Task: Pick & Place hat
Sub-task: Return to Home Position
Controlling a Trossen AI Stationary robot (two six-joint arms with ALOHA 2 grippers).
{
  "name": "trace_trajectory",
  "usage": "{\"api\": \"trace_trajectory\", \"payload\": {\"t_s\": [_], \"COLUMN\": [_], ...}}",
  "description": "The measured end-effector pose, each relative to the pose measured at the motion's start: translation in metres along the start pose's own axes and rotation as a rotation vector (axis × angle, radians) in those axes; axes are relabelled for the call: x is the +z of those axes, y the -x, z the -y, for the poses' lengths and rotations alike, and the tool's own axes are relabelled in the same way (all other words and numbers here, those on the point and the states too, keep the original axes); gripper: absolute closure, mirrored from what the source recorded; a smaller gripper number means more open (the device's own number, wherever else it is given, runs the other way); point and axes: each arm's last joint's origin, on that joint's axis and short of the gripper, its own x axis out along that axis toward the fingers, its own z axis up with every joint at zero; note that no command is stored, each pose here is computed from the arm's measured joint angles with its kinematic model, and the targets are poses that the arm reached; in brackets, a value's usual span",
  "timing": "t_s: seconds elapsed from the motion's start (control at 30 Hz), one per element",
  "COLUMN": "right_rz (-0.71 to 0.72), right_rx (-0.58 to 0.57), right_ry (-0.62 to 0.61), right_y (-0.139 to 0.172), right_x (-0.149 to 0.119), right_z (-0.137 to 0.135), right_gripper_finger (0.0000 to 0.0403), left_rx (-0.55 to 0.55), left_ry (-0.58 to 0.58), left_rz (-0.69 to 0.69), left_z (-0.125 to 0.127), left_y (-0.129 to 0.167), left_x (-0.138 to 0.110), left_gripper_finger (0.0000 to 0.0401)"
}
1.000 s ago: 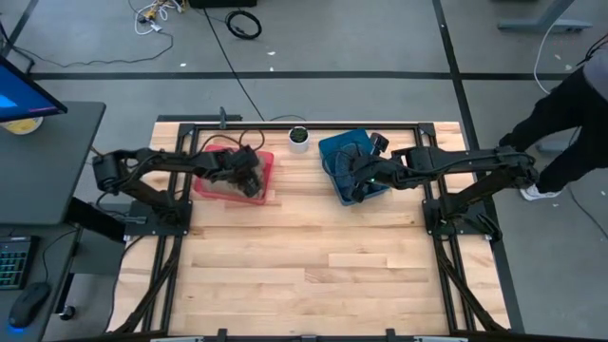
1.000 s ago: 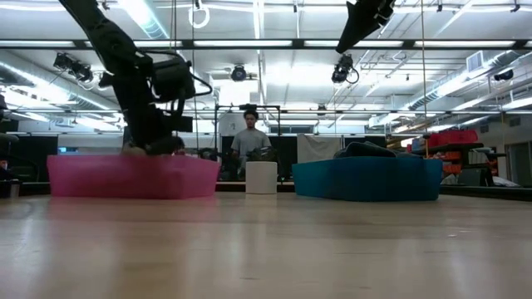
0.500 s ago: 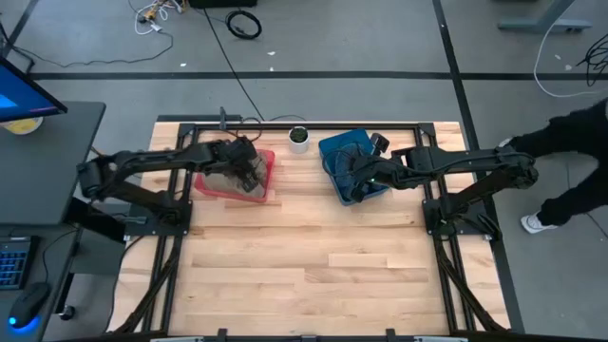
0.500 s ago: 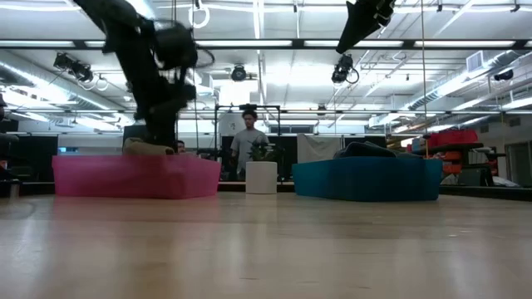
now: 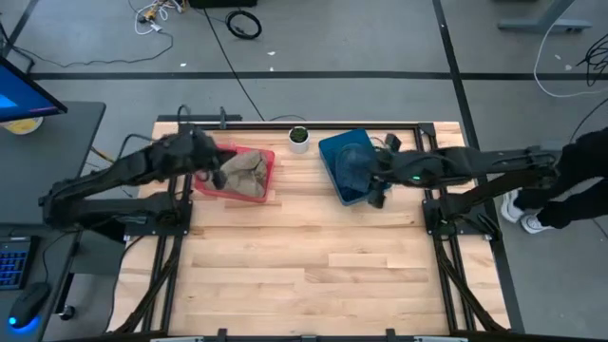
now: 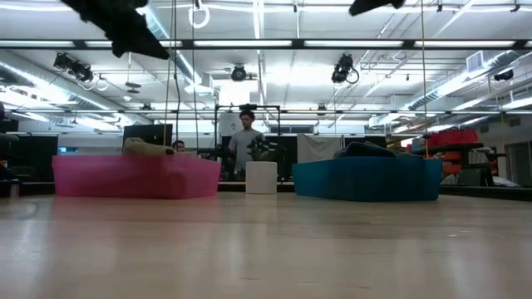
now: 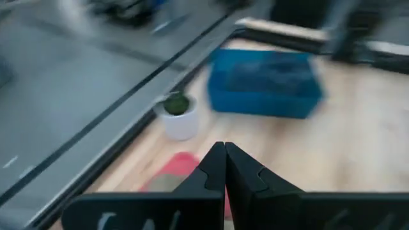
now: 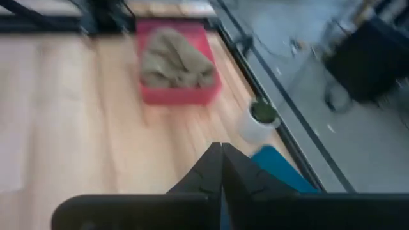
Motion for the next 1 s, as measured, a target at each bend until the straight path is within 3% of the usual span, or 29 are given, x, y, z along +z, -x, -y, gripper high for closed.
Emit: {"api": "trace_trajectory", "payload": {"t_s": [0.17, 0.4, 0.6, 0.73, 1.0], "right_rz": [0.202, 0.493, 0.590, 0.646, 0.660], "right_rx": [0.133, 0.394, 0.398, 0.398, 0.389], "right_ry": [-0.041, 0.023, -0.077, -0.092, -0.078], "right_y": [0.015, 0.031, 0.044, 0.045, 0.031], "right_x": [-0.045, -0.102, -0.147, -0.173, -0.196], "right_z": [0.005, 0.010, 0.022, 0.025, 0.020], "right_gripper_finger": [0.0390, 0.0390, 0.0389, 0.0389, 0.0389], "left_rx": [-0.220, -0.253, -0.255, -0.343, -0.391], "left_ry": [-0.011, -0.068, -0.066, -0.074, -0.072], "left_rz": [0.159, 0.364, 0.431, 0.481, 0.590], "left_z": [0.008, 0.011, 0.009, 0.011, 0.013], "left_y": [0.002, -0.006, -0.002, -0.001, -0.010], "left_x": [-0.038, -0.070, -0.079, -0.083, -0.101], "left_gripper_finger": [0.0398, 0.0398, 0.0398, 0.0398, 0.0398]}}
